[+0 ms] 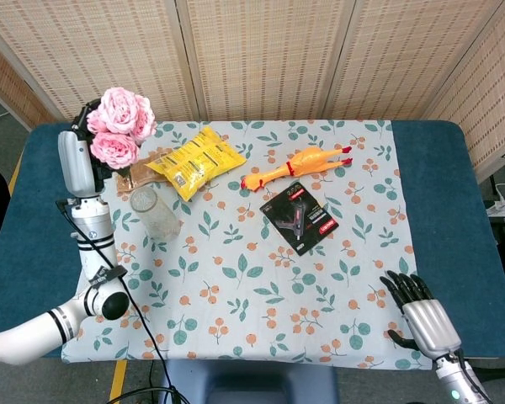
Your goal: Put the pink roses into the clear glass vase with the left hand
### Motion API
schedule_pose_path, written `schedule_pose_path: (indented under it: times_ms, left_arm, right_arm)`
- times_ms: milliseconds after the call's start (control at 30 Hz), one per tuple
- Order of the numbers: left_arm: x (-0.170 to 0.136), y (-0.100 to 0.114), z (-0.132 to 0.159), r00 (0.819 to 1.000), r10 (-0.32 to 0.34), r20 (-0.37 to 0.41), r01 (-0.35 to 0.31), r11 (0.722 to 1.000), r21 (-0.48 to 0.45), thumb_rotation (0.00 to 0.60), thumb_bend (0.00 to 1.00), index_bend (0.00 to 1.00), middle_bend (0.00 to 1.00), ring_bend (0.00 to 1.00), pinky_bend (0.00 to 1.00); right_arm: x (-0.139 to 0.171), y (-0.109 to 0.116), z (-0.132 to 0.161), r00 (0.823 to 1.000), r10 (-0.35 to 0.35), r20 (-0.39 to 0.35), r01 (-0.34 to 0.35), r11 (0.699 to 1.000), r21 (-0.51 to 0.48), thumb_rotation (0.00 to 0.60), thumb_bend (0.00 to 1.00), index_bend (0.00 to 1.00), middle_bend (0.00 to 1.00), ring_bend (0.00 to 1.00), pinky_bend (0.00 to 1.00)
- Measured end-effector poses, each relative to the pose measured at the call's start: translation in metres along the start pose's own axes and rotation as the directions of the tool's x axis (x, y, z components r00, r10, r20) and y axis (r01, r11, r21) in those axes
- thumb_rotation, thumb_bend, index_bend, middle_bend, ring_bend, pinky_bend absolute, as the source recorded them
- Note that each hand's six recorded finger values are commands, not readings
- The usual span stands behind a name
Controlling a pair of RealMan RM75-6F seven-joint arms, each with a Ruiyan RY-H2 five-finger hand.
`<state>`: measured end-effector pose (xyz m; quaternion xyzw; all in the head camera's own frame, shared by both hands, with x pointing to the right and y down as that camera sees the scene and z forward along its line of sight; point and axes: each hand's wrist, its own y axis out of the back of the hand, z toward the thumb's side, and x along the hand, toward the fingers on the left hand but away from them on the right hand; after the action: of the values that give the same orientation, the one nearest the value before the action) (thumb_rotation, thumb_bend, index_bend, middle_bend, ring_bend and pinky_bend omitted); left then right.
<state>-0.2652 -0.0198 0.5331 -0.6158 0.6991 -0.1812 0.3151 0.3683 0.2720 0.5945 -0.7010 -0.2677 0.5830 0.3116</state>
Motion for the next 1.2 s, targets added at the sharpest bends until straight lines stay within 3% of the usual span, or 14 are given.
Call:
schedule_pose_path:
  times_ms: [367, 500, 600, 667, 767, 867, 933, 1200]
  left_arm:
    - [-0.030, -0.023, -0.020, 0.997, -0.062, -0.038, 0.063, 0.998, 0.017, 0.600, 0.84, 0.60, 0.78, 0.83, 0.45]
    - [-0.038, -0.032, -0.025, 0.995, -0.089, -0.044, 0.090, 0.996, 0.020, 0.600, 0.72, 0.56, 0.74, 0.80, 0.42]
    - [-0.047, -0.039, -0.032, 0.990, -0.133, -0.049, 0.135, 0.990, 0.037, 0.600, 0.58, 0.44, 0.62, 0.66, 0.32]
    - [-0.055, -0.047, -0.038, 0.982, -0.182, -0.057, 0.186, 0.981, 0.063, 0.600, 0.50, 0.21, 0.38, 0.45, 0.23]
    - [-0.066, -0.059, -0.049, 0.960, -0.267, -0.079, 0.275, 0.956, 0.106, 0.600, 0.45, 0.01, 0.15, 0.21, 0.17]
    - [-0.078, -0.065, -0.062, 0.937, -0.332, -0.110, 0.345, 0.927, 0.144, 0.600, 0.42, 0.00, 0.04, 0.06, 0.14]
    - [-0.081, -0.065, -0.066, 0.932, -0.342, -0.119, 0.358, 0.920, 0.159, 0.600, 0.41, 0.00, 0.01, 0.01, 0.13]
    - [-0.085, -0.062, -0.060, 0.925, -0.365, -0.105, 0.377, 0.916, 0.139, 0.600, 0.39, 0.00, 0.00, 0.00, 0.11]
  right_arm:
    - [0.002, 0.002, 0.001, 1.000, -0.008, -0.004, 0.008, 1.000, -0.003, 0.600, 0.15, 0.00, 0.00, 0.00, 0.00]
    - [0.002, 0.003, 0.000, 1.000, -0.012, -0.001, 0.012, 1.000, -0.003, 0.600, 0.15, 0.00, 0.00, 0.00, 0.00]
    - [0.002, 0.002, 0.001, 1.000, -0.009, -0.003, 0.009, 1.000, -0.003, 0.600, 0.15, 0.00, 0.00, 0.00, 0.00]
    - [0.001, 0.002, 0.001, 1.000, -0.007, -0.004, 0.007, 1.000, -0.003, 0.600, 0.15, 0.00, 0.00, 0.00, 0.00]
    - [0.001, 0.002, 0.001, 1.000, -0.008, -0.006, 0.008, 1.000, -0.003, 0.600, 0.15, 0.00, 0.00, 0.00, 0.00]
    - [0.002, 0.004, 0.001, 1.000, -0.016, -0.006, 0.016, 1.000, -0.005, 0.600, 0.15, 0.00, 0.00, 0.00, 0.00]
    - [0.003, 0.004, 0.001, 1.000, -0.018, -0.006, 0.018, 1.000, -0.006, 0.600, 0.15, 0.00, 0.00, 0.00, 0.00]
    - [0.002, 0.003, 0.003, 1.000, -0.014, -0.015, 0.013, 1.000, -0.008, 0.600, 0.15, 0.00, 0.00, 0.00, 0.00]
